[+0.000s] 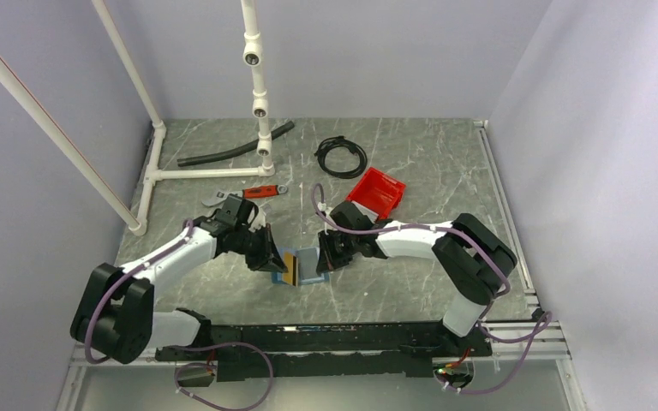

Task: Put the credit cards into the card holder
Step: Insert the credit card into the card holder.

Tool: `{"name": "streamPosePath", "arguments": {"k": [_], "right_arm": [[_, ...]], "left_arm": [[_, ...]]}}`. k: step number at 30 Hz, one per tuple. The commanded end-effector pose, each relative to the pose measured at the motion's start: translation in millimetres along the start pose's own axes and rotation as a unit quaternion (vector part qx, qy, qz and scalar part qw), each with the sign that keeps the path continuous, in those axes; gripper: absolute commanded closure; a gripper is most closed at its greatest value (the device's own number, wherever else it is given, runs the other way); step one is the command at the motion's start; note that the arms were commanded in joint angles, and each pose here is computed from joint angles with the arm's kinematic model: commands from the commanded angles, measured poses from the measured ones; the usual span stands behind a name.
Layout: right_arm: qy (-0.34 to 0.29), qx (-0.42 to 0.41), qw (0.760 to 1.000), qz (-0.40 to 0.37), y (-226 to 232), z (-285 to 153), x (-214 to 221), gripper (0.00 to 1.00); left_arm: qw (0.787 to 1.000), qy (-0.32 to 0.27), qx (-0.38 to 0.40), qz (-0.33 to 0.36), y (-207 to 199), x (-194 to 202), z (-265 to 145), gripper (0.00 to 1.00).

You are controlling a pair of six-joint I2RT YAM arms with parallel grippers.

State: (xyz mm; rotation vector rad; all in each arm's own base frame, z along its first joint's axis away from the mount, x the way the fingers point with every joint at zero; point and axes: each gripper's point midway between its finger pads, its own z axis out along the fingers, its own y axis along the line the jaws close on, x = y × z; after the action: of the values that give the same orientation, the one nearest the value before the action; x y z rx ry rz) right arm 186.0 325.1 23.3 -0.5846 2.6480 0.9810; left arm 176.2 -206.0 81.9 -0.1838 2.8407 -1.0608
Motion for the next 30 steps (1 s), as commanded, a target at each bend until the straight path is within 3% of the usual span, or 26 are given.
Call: {"name": "streamPosePath", "arguments": {"k": [1,7,17,30], "right_arm": [[-0.031,0.020,0.999,-0.018,-9.6,4.7,-21.4,1.00],[-0.019,0.024,1.000,-0.001,-23.5,9.2,-9.8,1.00],[-0.020,0.014,1.000,0.005,-23.4,10.6,-6.1,1.00],[-0.012,0.005,1.000,0.017,-23.7,15.0,0.4,1.00]], "left_arm": [[0.999,0.005,0.029,0.014,-1.1,-5.8,7.5,1.00],[0.998,0.016,0.058,0.004,2.6,-6.8,19.5,1.00],[0.999,0.014,0.026,-0.027,25.9,-9.0,29.5,1.00],[0.995,-0.071,0.031,-0.055,30.6,-30.4,35.8,1.00]]}}
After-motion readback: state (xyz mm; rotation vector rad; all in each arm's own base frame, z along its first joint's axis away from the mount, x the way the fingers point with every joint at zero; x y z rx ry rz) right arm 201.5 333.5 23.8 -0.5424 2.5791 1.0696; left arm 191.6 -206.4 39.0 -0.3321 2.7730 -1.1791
